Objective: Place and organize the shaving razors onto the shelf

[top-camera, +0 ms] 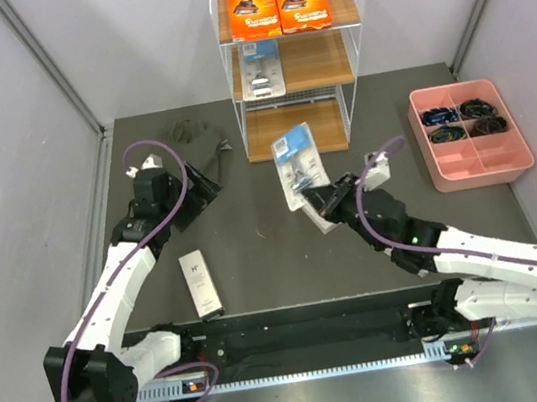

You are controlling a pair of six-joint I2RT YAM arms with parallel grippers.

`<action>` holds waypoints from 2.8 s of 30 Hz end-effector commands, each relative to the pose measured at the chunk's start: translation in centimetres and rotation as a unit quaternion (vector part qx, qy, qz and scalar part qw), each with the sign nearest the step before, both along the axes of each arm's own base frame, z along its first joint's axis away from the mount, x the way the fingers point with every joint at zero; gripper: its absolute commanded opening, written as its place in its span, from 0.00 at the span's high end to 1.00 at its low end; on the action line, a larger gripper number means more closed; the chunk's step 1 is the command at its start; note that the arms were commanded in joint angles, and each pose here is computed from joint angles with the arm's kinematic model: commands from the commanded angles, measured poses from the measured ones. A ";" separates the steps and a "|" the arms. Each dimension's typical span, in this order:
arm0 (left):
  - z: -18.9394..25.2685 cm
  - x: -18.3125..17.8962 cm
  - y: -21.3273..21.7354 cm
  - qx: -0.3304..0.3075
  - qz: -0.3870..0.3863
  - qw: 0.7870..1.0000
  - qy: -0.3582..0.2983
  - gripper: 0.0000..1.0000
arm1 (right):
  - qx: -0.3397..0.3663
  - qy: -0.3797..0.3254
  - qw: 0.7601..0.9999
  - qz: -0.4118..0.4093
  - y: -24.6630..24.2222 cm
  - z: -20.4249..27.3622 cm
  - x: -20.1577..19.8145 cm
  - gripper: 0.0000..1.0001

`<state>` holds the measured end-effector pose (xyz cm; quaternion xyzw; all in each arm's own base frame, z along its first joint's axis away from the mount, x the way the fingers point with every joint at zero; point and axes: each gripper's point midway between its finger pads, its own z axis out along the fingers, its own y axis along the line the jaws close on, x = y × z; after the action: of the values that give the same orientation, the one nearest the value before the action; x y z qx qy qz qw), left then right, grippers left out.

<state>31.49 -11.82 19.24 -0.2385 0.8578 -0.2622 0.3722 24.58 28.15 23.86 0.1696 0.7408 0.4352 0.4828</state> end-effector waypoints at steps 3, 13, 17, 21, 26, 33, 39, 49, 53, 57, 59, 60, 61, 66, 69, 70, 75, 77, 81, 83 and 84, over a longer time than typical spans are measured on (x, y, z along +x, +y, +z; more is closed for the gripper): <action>-1.2 -0.7 0.8 0.020 0.002 1.000 0.003 0.01 | 0.138 -0.082 0.980 -0.114 -5.0 7.4 1.7 1.00; -2.2 -1.0 0.8 0.023 -0.002 1.000 0.014 0.01 | 0.219 -0.114 0.960 -0.129 -6.7 11.0 3.4 1.00; -2.3 -1.0 0.7 0.024 -0.004 1.000 0.015 0.01 | 0.224 -0.116 0.960 -0.124 -6.5 11.7 3.9 1.00; -2.3 -1.0 0.8 0.027 -0.007 1.000 0.014 0.01 | 0.226 -0.107 0.961 -0.119 -6.7 11.8 5.4 1.00; -2.5 -1.0 0.8 0.029 -0.010 0.999 0.016 0.01 | 0.224 -0.098 0.964 -0.106 -6.3 11.9 7.4 1.00; -3.5 -1.4 1.0 0.036 -0.009 0.999 0.029 0.01 | 0.220 -0.079 0.969 -0.076 -5.5 11.7 9.8 1.00; -3.9 -1.6 1.2 0.041 -0.006 0.999 0.035 0.01 | 0.225 -0.068 0.969 -0.072 -5.3 11.1 11.9 1.00; -4.1 -1.9 1.4 0.045 -0.004 0.998 0.037 0.01 | 0.229 -0.071 0.968 -0.069 -5.5 12.5 14.9 1.00; -4.3 -2.0 1.4 0.044 -0.002 0.998 0.039 0.01 | 0.221 -0.065 0.970 -0.073 -5.6 12.2 15.9 1.00; -4.3 -2.1 1.5 0.046 -0.002 0.998 0.040 0.01 | 0.224 -0.052 0.971 -0.068 -5.3 11.7 17.2 1.00; -4.2 -2.1 1.6 0.047 0.000 0.998 0.037 0.01 | 0.222 -0.043 0.972 -0.069 -5.2 11.1 17.7 1.00; -4.1 -2.1 1.6 0.048 0.001 0.998 0.036 0.01 | 0.222 -0.041 0.972 -0.068 -5.1 11.3 17.8 1.00; -4.1 -2.1 1.7 0.049 0.002 0.998 0.035 0.01 | 0.221 -0.040 0.972 -0.070 -5.2 11.2 18.0 1.00; -3.8 -2.1 1.8 0.050 0.004 0.998 0.030 0.01 | 0.217 -0.034 0.973 -0.076 -5.4 10.9 18.9 1.00; -3.7 -2.2 1.7 0.048 0.002 0.998 0.032 0.01 | 0.211 -0.030 0.974 -0.072 -5.3 11.0 19.5 1.00; -3.7 -2.2 1.7 0.047 0.001 0.998 0.031 0.01 | 0.209 -0.028 0.975 -0.072 -5.3 10.9 19.7 1.00; -3.5 -2.3 1.6 0.042 0.001 0.999 0.029 0.01 | 0.203 -0.018 0.976 -0.075 -5.4 10.6 20.8 1.00; -3.6 -2.4 1.6 0.043 0.001 0.999 0.031 0.01 | 0.200 -0.011 0.977 -0.075 -5.3 10.3 21.2 1.00; -3.7 -2.5 1.6 0.042 0.000 0.999 0.031 0.01 | 0.198 0.000 0.977 -0.081 -5.5 9.6 22.5 1.00; -3.7 -2.5 1.6 0.042 -0.001 0.999 0.032 0.01 | 0.196 0.006 0.978 -0.071 -5.0 9.5 23.1 1.00; -3.6 -2.6 1.5 0.041 -0.002 0.999 0.030 0.01 | 0.193 0.011 0.978 -0.072 -5.0 9.3 23.4 1.00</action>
<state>28.96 -10.40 14.80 -0.2334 0.8850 -0.2136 0.3416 46.66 23.06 30.02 0.3300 0.6510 0.5111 0.4540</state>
